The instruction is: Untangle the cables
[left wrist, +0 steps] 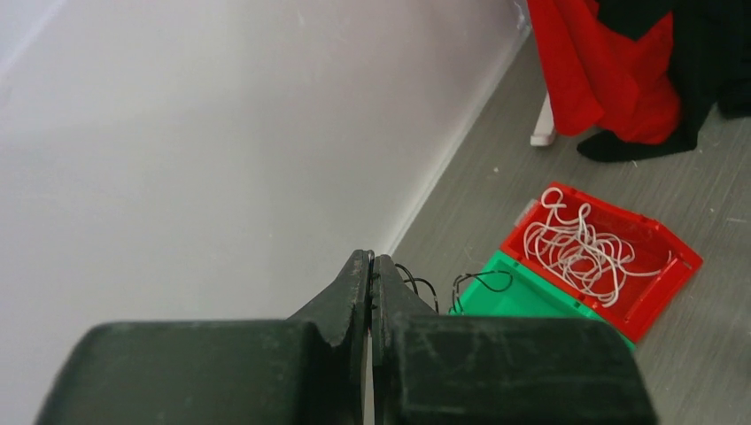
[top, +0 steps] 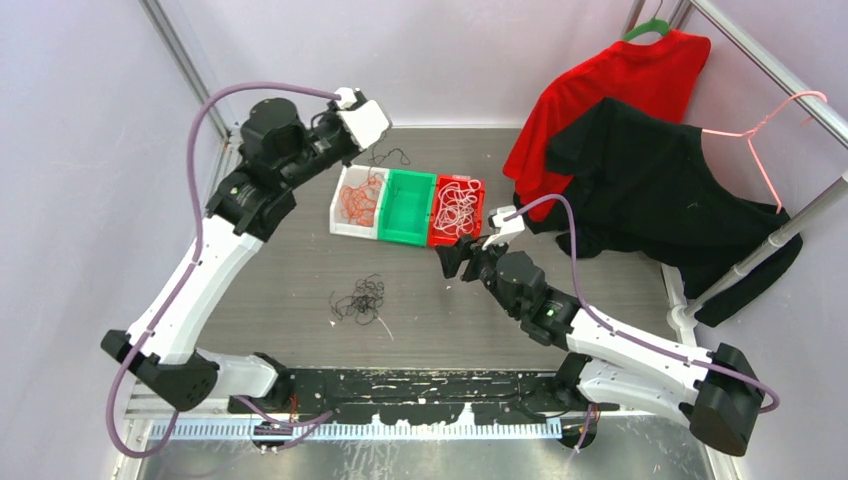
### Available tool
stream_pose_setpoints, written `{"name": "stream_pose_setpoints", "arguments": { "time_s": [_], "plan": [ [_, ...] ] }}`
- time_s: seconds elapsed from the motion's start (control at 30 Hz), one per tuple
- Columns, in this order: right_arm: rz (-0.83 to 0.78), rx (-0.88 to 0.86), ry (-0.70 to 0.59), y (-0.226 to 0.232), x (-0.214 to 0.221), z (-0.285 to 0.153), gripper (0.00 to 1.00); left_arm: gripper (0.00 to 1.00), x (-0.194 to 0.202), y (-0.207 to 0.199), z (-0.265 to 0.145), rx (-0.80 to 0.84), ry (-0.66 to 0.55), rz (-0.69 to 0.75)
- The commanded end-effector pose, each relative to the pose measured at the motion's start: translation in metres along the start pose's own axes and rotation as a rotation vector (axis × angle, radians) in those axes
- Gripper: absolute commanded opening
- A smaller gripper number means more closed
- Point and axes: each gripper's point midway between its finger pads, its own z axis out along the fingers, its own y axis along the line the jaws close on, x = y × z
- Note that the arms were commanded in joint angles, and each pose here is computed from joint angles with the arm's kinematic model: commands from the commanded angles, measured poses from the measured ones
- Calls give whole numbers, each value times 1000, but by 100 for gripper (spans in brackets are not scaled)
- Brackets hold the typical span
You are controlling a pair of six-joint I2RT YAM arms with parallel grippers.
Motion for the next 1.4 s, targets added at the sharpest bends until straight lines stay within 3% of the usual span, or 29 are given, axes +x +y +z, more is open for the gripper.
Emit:
{"name": "stream_pose_setpoints", "arguments": {
  "time_s": [0.0,0.5,1.07,1.17,1.37],
  "plan": [
    [-12,121,-94,-19,-31,-10,72,0,21,-10,26,13,20,-12],
    [-51,213,-100,-49,-29,-35,72,0,128,-50,113,111,162,178],
    [-64,235,-86,-57,-19,-37,72,0,126,7,153,-82,152,357],
    [-58,238,-90,-58,-21,-37,71,0,135,-10,150,-23,167,292],
    [-58,261,-86,-63,-19,-40,70,0,198,-89,121,219,334,218]
  ]
}}
